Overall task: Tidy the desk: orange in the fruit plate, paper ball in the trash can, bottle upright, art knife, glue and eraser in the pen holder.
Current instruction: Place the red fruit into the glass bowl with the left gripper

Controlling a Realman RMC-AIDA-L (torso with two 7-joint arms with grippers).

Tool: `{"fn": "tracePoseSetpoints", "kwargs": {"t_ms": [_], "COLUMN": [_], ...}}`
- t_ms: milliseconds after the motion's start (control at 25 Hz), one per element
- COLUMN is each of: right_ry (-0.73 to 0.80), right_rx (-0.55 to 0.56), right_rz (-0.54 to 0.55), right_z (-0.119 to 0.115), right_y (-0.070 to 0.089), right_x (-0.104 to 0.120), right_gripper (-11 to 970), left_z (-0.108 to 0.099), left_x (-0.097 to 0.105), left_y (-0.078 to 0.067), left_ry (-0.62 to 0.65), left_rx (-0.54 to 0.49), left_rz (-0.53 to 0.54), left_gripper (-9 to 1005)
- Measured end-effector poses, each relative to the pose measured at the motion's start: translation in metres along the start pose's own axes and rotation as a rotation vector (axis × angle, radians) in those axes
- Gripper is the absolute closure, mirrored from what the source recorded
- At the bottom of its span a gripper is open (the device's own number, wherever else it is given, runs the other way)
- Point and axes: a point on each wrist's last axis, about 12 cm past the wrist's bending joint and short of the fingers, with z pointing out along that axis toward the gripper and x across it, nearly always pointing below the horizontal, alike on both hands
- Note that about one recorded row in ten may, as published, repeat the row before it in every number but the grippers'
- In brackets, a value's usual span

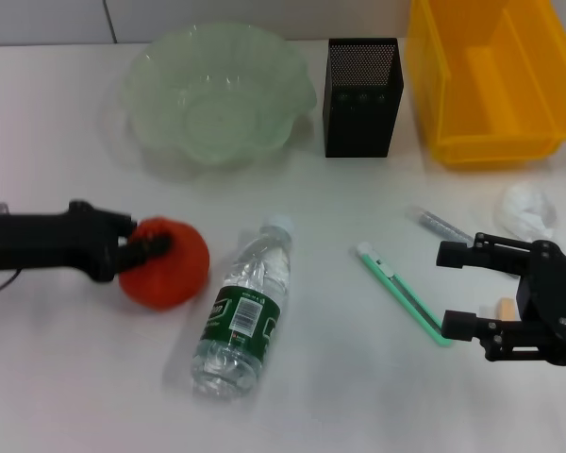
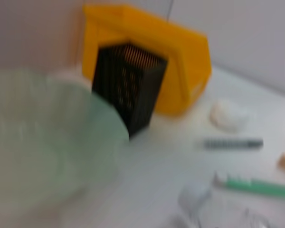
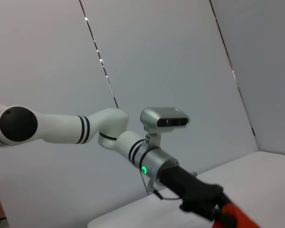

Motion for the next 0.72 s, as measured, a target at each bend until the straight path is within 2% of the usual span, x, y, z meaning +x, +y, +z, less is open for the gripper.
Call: {"fn": "tracePoseSetpoints", "kwargs": {"t_ms": [240,360,560,720], "right_ry": [-0.028,-0.039,-0.048,-0.062], "right_rx": [0.006,0.008,0.013,-0.001], "right_rz": [0.019,0.024,0.036,0.049], "right_z": [0.001,0.002,0.010,0.016], "right_y": [0.001,0.001,0.001,0.002], "right_x": [0.002,0.004,0.008,0.010], "right_gripper": [144,144,144,143], "left_z": [0.006,0.019,0.048,0.067], "left_x": [-0.037,-0.058,-0.085,-0.097], "left_y": [0.005,0.014,0.036,0.046], "left_ry": [-0.235,-0.328,-0.398,-0.378], "left_rx": [-0.024,-0.101,-0.265,-0.342], "left_rz": [0.000,-0.005,-0.065,-0.083], "left_gripper": [837,859,875,855]}}
